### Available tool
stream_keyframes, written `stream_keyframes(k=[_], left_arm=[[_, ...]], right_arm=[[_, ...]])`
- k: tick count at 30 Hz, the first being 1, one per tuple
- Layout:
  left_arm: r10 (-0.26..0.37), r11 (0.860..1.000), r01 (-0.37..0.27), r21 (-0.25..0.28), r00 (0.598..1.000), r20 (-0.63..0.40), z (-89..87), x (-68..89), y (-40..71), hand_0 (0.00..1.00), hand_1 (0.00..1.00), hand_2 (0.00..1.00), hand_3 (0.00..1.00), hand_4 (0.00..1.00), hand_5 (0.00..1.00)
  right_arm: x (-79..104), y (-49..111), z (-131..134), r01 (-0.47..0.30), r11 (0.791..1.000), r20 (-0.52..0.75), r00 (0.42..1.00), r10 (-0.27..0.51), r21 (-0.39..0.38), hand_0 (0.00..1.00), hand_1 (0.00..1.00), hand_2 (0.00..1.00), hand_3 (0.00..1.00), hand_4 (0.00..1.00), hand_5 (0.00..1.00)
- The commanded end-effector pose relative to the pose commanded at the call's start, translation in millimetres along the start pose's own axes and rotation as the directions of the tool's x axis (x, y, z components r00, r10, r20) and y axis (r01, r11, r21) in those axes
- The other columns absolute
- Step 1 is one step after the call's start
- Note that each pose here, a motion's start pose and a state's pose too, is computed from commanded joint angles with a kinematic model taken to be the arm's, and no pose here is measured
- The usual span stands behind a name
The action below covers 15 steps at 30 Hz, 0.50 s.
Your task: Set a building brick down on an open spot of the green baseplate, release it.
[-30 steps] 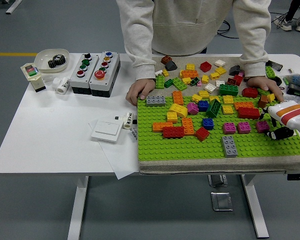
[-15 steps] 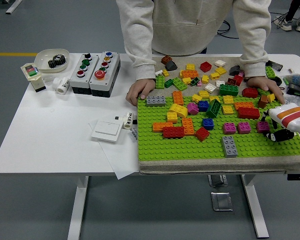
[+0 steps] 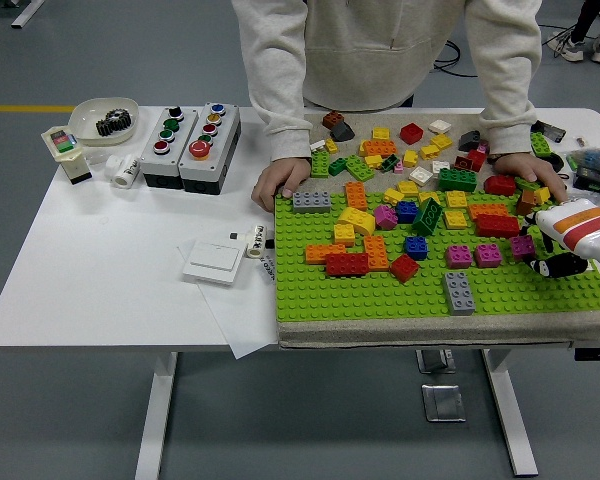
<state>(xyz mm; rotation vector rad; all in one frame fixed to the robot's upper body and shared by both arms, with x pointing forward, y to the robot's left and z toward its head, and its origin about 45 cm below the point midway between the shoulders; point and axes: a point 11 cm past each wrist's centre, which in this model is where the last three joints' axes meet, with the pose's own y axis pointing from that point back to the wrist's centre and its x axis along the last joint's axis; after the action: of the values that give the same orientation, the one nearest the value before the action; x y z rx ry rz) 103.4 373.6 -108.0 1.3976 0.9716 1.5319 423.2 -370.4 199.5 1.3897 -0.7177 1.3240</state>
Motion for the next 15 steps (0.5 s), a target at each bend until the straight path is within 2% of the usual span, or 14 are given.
stream_keyframes(k=[8, 15], left_arm=[[0.001, 1.000, -0.001, 0.000, 1.000, -0.001, -0.1, 0.3, -0.1, 0.608, 0.681, 0.645, 0.545, 0.558, 0.598], [0.001, 1.000, -0.001, 0.000, 1.000, 0.002, -0.2, 0.8, -0.2, 0.608, 0.680, 0.645, 0.545, 0.558, 0.599]], right_arm=[[11.2, 8.0, -3.6, -0.038, 0.999, 0.018, 0.999, 0.037, 0.023, 0.331, 0.254, 0.322, 0.490, 0.611, 0.301], [25.7, 18.6, -26.7, -0.073, 0.991, 0.042, 0.997, 0.069, 0.114, 0.328, 0.253, 0.321, 0.490, 0.604, 0.300]])
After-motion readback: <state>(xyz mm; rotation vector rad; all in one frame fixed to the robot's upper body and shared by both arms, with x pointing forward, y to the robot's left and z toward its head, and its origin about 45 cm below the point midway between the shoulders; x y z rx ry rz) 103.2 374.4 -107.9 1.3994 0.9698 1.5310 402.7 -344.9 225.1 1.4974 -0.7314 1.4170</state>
